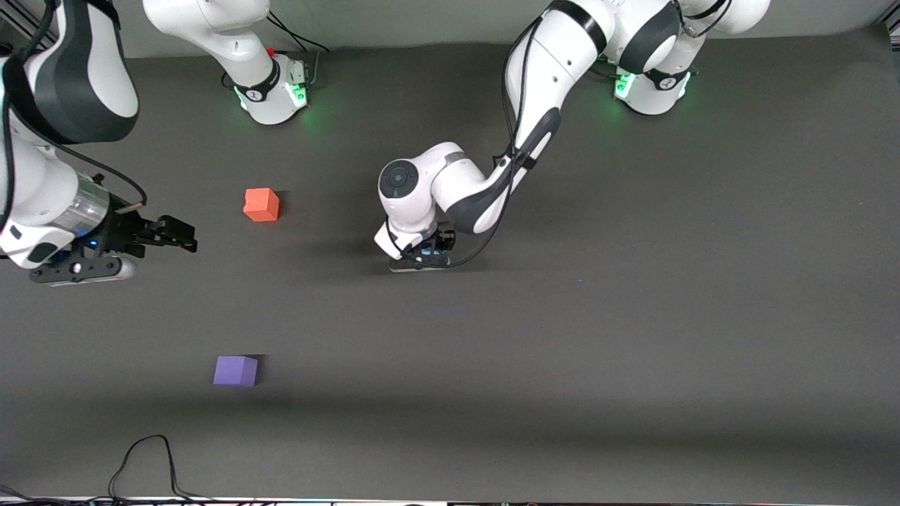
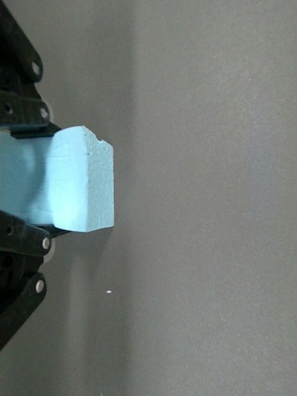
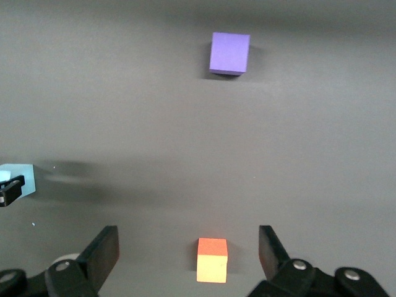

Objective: Place blue block between orange and purple blocks
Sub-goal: 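Lower the blue block onto the table and open the left gripper, then withdraw the left gripper while the right gripper reaches the blue block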

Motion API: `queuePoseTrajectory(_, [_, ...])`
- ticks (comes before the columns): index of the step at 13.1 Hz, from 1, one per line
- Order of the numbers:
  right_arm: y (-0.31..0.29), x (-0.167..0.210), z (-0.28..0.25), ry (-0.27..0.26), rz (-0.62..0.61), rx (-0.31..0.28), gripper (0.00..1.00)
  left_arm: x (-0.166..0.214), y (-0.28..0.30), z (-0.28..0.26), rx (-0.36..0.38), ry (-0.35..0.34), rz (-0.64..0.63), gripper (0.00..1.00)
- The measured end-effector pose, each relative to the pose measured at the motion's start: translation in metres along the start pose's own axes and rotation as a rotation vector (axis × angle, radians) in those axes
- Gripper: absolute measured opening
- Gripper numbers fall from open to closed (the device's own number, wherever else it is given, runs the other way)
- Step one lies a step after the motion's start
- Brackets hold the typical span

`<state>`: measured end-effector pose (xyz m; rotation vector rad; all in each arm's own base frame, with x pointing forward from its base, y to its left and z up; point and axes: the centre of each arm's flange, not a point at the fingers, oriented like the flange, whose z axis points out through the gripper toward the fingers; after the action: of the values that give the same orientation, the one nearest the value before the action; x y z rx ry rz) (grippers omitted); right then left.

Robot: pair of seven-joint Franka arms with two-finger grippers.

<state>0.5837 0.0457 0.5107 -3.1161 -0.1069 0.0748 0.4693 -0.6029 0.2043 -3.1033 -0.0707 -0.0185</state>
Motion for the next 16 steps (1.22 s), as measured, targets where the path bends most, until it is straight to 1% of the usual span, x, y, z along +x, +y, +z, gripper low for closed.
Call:
queuePoseTrajectory(1, [-0.006, 0.001, 0.004, -0.007, -0.011, -0.001, 1.0, 0.0, 0.0, 0.001, 0.0, 0.0, 0.0, 0.57])
queuePoseTrajectory(4, [-0.011, 0.003, 0.009, -0.016, -0.019, -0.003, 1.0, 0.002, -0.002, 0.002, 0.004, 0.003, -0.003, 0.93])
queuePoseTrajectory(5, [-0.011, 0.003, 0.01, -0.017, -0.019, -0.003, 1.0, 0.005, -0.002, -0.003, -0.002, 0.009, -0.008, 1.0])
queuePoseTrajectory(6, [-0.012, 0.003, 0.01, -0.016, -0.02, -0.003, 1.0, 0.009, -0.004, -0.012, -0.009, 0.016, -0.015, 1.0])
queuePoseTrajectory(8, [-0.018, 0.003, 0.008, -0.015, -0.031, -0.003, 1.0, 0.028, -0.015, -0.05, -0.016, 0.021, -0.048, 1.0])
queuePoseTrajectory(10, [-0.042, 0.0, 0.003, -0.021, -0.073, -0.004, 1.0, 0.057, -0.042, -0.105, -0.043, 0.01, -0.102, 1.0])
queuePoseTrajectory(11, [-0.064, -0.002, -0.001, -0.016, -0.1, -0.006, 1.0, 0.074, -0.061, -0.134, -0.064, -0.005, -0.121, 1.0])
queuePoseTrajectory(13, [-0.116, -0.011, -0.005, -0.015, -0.102, -0.01, 1.0, 0.114, -0.121, -0.196, -0.112, -0.046, -0.133, 1.0])
queuePoseTrajectory(14, [-0.144, -0.017, -0.004, -0.015, -0.105, -0.012, 1.0, 0.135, -0.163, -0.223, -0.122, -0.069, -0.135, 1.0])
queuePoseTrajectory(16, [-0.202, -0.034, 0.001, -0.02, -0.098, -0.01, 1.0, 0.178, -0.269, -0.264, -0.123, -0.106, -0.138, 1.0])
